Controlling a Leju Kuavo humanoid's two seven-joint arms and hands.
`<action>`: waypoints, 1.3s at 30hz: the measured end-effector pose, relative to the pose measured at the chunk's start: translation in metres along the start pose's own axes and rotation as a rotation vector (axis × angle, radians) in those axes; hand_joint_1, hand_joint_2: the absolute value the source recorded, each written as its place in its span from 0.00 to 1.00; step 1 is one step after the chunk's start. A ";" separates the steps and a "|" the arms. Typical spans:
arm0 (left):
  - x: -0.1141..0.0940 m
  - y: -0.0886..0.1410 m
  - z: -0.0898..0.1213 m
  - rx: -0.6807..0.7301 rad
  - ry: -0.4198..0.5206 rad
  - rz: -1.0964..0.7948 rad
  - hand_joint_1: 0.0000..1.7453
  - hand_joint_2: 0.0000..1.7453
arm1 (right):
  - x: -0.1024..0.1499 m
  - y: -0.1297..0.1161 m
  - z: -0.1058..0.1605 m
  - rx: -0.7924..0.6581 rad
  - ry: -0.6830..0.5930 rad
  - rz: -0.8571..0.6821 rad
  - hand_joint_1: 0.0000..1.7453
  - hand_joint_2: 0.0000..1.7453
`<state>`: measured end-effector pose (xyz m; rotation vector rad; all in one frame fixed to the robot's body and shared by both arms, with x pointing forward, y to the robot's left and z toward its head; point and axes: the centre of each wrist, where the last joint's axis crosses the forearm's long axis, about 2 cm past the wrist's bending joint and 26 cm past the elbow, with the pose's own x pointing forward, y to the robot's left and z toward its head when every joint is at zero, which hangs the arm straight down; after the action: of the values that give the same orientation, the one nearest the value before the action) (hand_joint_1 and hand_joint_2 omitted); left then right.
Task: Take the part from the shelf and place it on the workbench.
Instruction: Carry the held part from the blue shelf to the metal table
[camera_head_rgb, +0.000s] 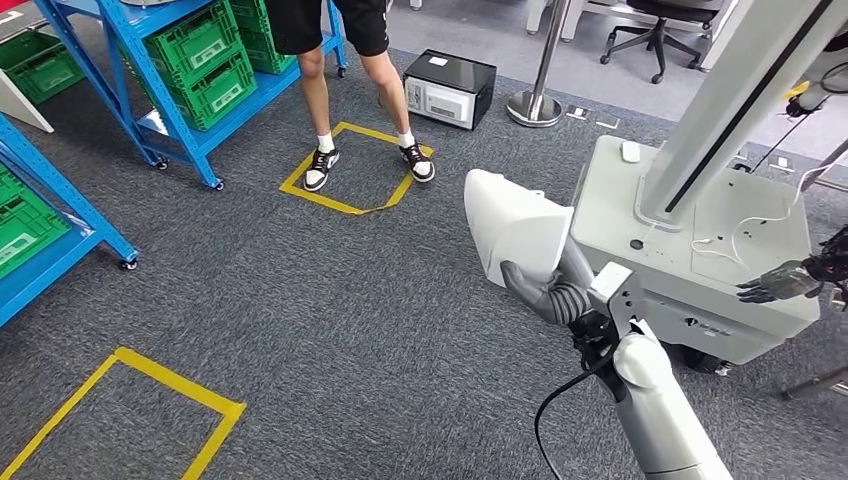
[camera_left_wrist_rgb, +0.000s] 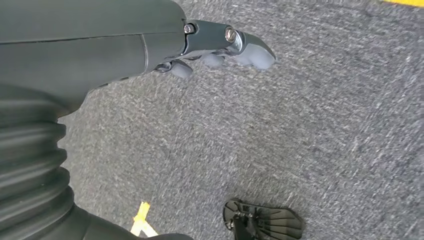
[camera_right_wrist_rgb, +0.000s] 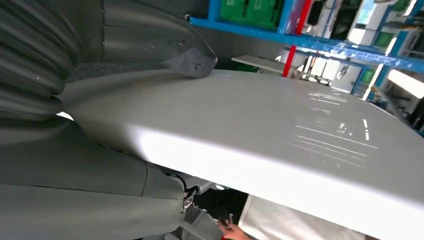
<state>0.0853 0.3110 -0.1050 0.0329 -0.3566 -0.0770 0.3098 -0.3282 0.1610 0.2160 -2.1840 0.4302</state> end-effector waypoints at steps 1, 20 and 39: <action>-0.001 0.000 0.000 0.003 0.002 0.005 0.00 1.00 | 0.000 -0.001 -0.005 0.004 -0.003 0.002 1.00 1.00; -0.040 0.013 0.008 0.103 0.234 0.109 0.00 1.00 | 0.004 -0.002 -0.034 0.044 0.077 0.021 1.00 1.00; -0.034 -0.043 0.008 -0.052 0.193 0.121 0.00 1.00 | 0.028 -0.013 -0.050 0.117 0.080 0.100 1.00 1.00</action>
<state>0.0476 0.2710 -0.1108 -0.0326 -0.1628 0.0363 0.3333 -0.3209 0.2141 0.1510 -2.0989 0.6143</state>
